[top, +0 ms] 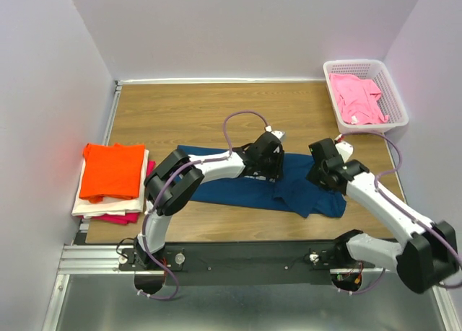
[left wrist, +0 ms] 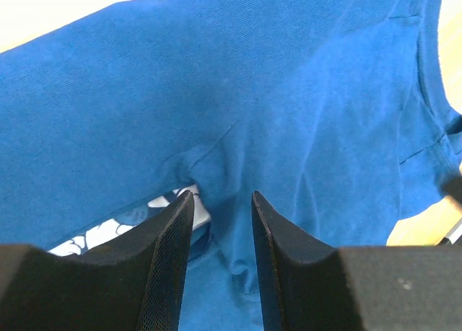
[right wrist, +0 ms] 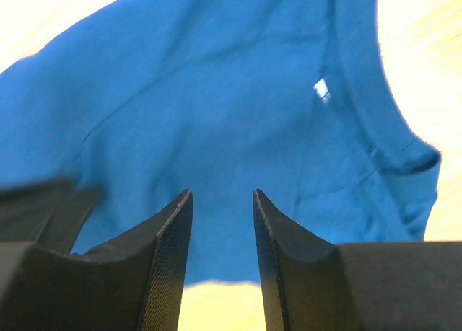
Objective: Fold and stack the t-shirts
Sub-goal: Fold the tshirt
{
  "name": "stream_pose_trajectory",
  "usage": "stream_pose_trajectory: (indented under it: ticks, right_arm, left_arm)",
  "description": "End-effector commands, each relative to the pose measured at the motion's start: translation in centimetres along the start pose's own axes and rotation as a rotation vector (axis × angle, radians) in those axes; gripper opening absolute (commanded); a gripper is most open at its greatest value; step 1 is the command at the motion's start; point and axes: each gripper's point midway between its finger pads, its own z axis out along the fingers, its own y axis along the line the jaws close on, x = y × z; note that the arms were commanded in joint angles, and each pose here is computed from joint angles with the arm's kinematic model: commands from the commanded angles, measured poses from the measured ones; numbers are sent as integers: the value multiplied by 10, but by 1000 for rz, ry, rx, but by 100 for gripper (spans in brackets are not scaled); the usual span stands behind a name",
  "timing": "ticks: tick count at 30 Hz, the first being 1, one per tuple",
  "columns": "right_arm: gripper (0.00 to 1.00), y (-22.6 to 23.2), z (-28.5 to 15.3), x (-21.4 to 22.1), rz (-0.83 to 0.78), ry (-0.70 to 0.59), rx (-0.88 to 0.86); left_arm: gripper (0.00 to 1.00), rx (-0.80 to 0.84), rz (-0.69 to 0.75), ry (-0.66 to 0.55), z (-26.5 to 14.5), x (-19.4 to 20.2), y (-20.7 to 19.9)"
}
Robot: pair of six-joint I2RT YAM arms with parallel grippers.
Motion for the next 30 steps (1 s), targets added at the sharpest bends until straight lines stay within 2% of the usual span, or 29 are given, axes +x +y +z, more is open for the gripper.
stream_pose_trajectory:
  ticks: [1, 7, 12, 16, 25, 30]
  right_arm:
    - [47, -16, 27, -32, 14, -45, 91]
    - [47, -40, 51, -58, 96, -42, 144]
    - [47, -61, 69, -62, 151, -21, 176]
    - [47, -56, 77, -66, 159, -31, 144]
    - [46, -51, 98, -45, 180, 20, 106]
    - [46, -58, 102, -38, 183, 29, 135]
  left_arm:
    - [46, -26, 15, -32, -9, -13, 5]
    - [47, -32, 22, -33, -7, -16, 8]
    - [47, -6, 17, -33, -5, -18, 5]
    - [47, 5, 12, -67, -14, -25, 0]
    - [47, -124, -106, -200, -50, -49, 46]
    - [47, -139, -138, -209, -58, -46, 60]
